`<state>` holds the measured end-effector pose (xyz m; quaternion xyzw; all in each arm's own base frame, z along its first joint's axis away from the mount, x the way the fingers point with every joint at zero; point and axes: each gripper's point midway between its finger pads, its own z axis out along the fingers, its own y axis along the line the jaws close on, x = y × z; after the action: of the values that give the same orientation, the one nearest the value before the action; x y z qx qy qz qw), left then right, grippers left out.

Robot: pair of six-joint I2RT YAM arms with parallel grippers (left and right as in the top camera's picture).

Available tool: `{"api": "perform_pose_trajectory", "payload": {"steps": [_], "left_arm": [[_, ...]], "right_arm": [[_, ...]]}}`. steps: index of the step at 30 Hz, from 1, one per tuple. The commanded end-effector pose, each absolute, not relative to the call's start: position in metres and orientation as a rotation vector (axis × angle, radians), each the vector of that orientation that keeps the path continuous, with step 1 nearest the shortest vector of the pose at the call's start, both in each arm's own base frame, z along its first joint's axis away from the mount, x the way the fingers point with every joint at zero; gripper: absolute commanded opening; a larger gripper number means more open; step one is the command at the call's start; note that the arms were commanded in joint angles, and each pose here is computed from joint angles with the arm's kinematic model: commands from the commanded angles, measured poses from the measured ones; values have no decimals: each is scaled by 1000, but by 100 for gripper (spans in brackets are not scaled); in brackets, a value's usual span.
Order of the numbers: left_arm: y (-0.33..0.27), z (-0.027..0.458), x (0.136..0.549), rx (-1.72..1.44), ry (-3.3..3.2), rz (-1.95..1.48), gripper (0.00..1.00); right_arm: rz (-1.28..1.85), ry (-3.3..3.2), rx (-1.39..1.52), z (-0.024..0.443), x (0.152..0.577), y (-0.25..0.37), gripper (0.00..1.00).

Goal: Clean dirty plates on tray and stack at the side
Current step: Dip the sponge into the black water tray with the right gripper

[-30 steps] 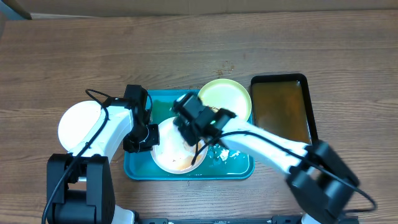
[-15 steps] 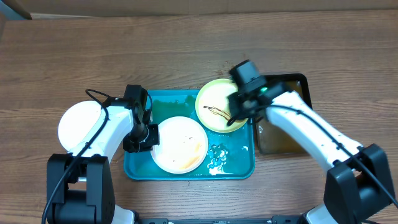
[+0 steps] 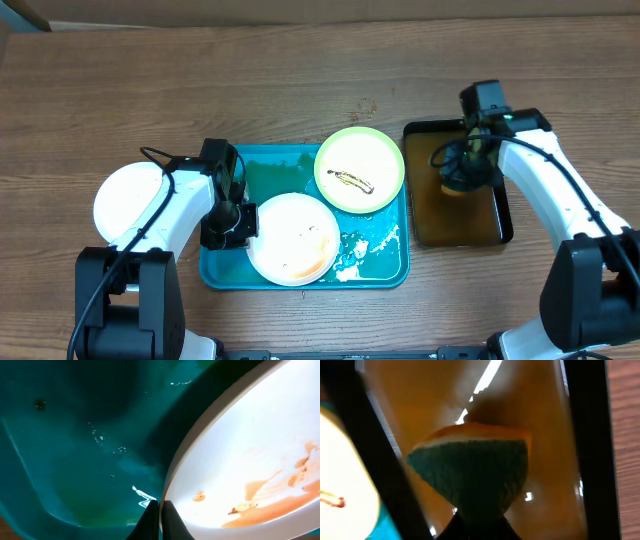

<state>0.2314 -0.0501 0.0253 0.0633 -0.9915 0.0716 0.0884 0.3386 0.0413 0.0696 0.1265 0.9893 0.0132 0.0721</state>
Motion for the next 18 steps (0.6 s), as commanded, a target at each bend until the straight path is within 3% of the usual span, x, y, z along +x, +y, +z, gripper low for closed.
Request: {"api": "perform_pose_trajectory", "payload": {"steps": [1,12,18], "left_arm": [[-58,29,231,148,-2957,283,4],[-58,28,233,148,-2963,284,4],[-58,28,233,148,-2963,284,4]], "right_arm": [[45,2986,381,60,330,40,9],[116,3007,398,3,307,46,10],[235,2946,369,-7,328,60,13]]}}
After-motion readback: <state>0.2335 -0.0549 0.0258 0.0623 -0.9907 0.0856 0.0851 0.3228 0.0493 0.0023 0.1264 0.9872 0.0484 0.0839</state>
